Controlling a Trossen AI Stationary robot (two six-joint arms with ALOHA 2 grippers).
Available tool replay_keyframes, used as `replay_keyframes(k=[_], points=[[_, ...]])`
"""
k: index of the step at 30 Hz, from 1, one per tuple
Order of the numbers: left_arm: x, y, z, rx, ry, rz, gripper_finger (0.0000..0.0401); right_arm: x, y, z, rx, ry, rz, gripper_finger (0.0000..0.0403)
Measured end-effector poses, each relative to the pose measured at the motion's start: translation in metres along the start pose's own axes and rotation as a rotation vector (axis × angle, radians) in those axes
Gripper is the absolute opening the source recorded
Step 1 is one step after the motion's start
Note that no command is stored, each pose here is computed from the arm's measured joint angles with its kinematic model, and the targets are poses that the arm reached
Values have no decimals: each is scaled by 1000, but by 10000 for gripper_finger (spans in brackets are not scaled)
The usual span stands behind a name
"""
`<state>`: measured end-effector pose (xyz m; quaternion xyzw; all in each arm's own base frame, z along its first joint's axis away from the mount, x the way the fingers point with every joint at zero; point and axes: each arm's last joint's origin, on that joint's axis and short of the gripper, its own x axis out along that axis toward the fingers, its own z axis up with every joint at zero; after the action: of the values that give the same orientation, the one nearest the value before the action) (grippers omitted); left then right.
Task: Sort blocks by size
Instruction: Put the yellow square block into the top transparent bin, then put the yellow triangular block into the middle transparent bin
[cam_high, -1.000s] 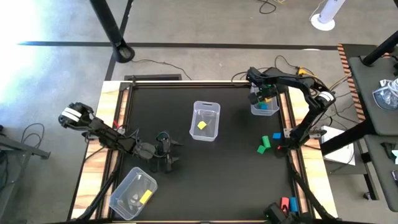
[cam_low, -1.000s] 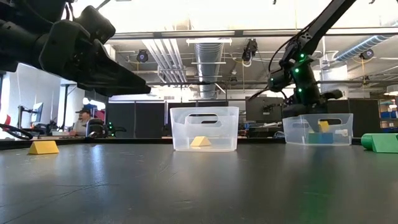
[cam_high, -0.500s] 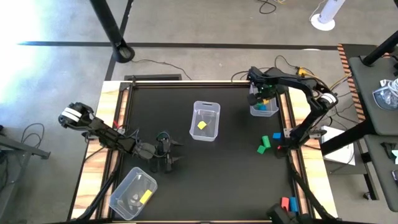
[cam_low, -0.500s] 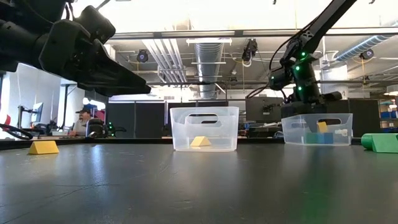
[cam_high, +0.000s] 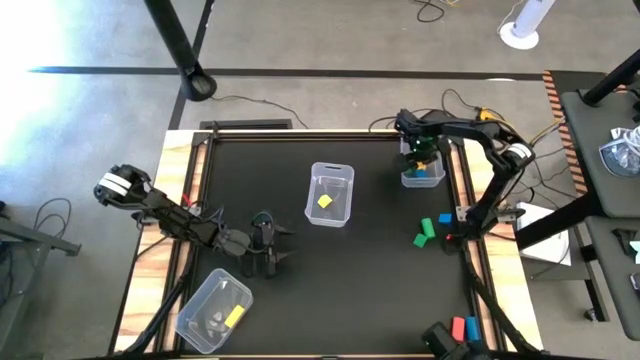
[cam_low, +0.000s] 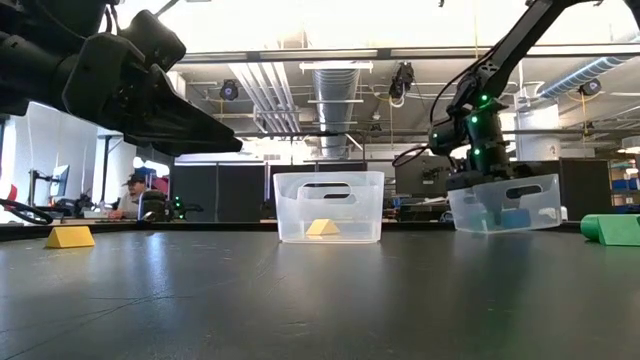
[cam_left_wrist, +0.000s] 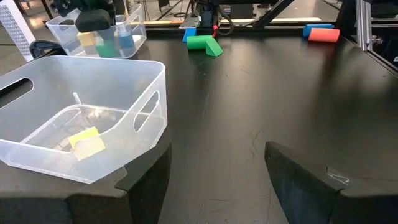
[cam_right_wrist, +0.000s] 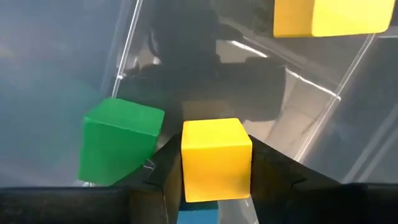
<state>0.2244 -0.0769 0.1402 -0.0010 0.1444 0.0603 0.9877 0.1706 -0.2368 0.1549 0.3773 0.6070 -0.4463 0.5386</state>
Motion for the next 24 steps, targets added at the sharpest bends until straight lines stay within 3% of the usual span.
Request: replay_keyframes(k=[10, 16, 20, 24], points=[[0, 0, 0, -1, 0, 0, 244, -15, -6, -4, -4, -73, -66, 226], [0, 0, 0, -1, -1, 0, 244, -46, -13, -14, -16, -121, -101, 277], [0, 0, 0, -21, 0, 0, 244, -78, -7, -30, -53, -236, -74, 297], [0, 0, 0, -23, 0, -1, 244, -110, 14, -64, -152, -388, 1, 303]])
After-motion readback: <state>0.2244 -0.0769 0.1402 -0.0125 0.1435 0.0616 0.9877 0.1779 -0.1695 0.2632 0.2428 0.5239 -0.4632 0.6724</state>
